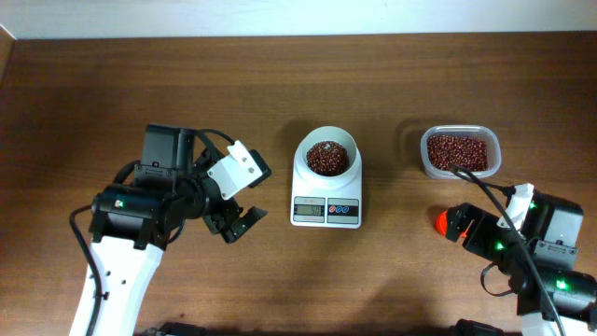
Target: Scoop and weigh 50g on scale
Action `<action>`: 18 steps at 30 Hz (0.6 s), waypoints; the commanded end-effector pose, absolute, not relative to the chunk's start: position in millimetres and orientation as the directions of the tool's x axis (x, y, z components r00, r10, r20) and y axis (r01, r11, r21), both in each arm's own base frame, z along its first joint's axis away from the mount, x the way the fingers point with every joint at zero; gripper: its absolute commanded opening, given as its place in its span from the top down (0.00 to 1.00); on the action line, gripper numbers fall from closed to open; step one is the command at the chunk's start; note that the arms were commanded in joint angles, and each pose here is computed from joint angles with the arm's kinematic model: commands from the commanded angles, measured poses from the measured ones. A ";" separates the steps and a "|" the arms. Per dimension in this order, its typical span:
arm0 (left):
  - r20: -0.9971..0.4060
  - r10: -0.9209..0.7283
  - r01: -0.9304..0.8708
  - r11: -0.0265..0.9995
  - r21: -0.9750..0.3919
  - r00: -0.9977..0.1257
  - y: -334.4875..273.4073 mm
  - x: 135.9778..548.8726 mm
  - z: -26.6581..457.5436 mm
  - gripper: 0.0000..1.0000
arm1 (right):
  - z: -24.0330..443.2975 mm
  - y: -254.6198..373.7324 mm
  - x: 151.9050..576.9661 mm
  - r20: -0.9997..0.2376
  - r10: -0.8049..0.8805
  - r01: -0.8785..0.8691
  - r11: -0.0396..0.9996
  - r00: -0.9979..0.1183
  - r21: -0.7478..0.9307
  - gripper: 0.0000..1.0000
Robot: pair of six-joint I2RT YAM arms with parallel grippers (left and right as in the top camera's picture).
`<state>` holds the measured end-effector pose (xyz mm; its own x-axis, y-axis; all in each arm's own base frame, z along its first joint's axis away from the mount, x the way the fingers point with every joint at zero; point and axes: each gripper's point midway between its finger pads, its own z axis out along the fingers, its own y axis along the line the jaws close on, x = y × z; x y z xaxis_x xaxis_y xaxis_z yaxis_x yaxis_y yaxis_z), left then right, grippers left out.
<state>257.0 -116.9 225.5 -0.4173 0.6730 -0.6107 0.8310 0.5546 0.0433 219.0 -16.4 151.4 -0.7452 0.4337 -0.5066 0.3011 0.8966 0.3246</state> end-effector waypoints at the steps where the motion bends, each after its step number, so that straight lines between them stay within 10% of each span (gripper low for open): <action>1: -0.626 0.660 0.828 0.560 0.041 -0.415 -118.0 259.2 231.7 0.01 | 170.1 -9.8 220.0 -0.565 0.405 0.238 0.907 -0.719 0.347 0.01; 18: -0.626 0.660 0.828 0.560 0.041 -0.415 -118.0 259.2 231.7 0.01 | 212.4 4.2 192.9 -0.815 0.395 0.104 0.915 -0.424 0.390 0.01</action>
<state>257.0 -116.9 225.4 -0.4175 0.6730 -0.6105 0.8310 0.5546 0.0431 193.0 -1.5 210.1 -0.4728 0.3951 -0.7876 0.1465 0.9167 0.3718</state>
